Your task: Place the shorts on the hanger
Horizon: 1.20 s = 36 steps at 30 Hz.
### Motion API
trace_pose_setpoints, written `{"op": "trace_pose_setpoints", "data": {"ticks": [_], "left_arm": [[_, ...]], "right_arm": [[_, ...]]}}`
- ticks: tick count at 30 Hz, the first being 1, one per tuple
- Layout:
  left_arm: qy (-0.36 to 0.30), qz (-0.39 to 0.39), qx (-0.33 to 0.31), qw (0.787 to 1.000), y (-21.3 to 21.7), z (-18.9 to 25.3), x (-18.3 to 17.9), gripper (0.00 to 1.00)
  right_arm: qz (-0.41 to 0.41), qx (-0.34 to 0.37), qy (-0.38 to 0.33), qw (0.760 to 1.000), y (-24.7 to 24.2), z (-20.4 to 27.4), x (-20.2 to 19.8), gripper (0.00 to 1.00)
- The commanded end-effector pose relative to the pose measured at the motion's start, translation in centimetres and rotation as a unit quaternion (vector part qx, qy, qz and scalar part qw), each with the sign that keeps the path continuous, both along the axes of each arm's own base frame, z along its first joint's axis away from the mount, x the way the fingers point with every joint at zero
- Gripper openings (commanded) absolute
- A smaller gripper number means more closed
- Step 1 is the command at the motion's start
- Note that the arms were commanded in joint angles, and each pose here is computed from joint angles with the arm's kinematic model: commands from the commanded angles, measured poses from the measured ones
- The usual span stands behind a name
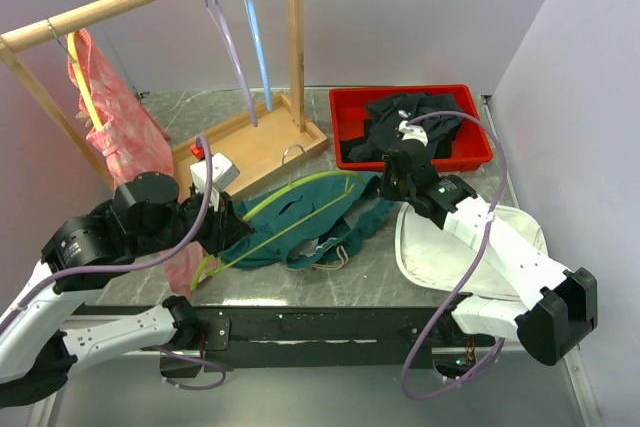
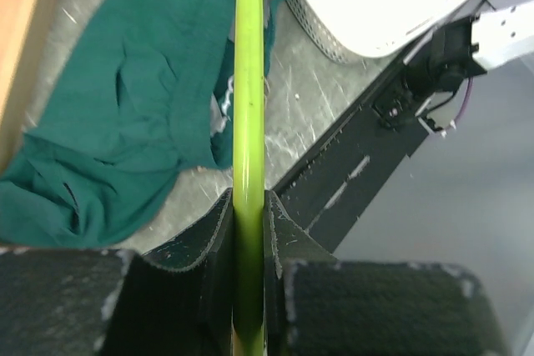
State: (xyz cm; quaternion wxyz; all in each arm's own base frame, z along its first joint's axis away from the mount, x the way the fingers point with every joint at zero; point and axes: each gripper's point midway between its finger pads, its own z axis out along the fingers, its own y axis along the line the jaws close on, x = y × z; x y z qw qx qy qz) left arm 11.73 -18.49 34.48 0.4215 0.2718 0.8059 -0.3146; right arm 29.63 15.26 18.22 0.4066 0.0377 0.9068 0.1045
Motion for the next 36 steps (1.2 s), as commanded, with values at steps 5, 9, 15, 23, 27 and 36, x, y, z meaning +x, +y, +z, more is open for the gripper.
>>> {"op": "trace_pose_setpoints", "data": {"ticks": [5,9,15,23,27,36], "left_arm": [[0.007,-0.016,-0.03,0.999,-0.7,-0.1,-0.8,0.01],[0.017,-0.029,-0.03,0.999,-1.4,-1.1,-0.9,0.01],[0.021,-0.031,-0.03,0.999,-2.2,-2.4,-0.4,0.01],[-0.008,-0.062,-0.057,0.996,-4.3,-3.0,0.3,0.01],[-0.007,-0.065,-0.048,0.997,-5.8,-5.0,1.4,0.01],[-0.066,0.01,-0.132,0.989,-7.2,-5.7,5.0,0.01]], "right_arm": [[-0.005,-0.015,-0.021,1.0,0.4,1.3,1.5,0.0],[0.0,-0.027,-0.026,0.999,1.2,1.9,1.7,0.0],[0.015,-0.027,-0.036,0.999,2.7,3.0,1.7,0.0],[0.1,-0.022,-0.089,0.991,6.3,7.1,-1.0,0.0],[0.147,0.016,-0.127,0.981,8.0,10.5,-1.7,0.0],[0.226,0.06,-0.146,0.961,11.4,12.3,-3.5,0.04]]}}
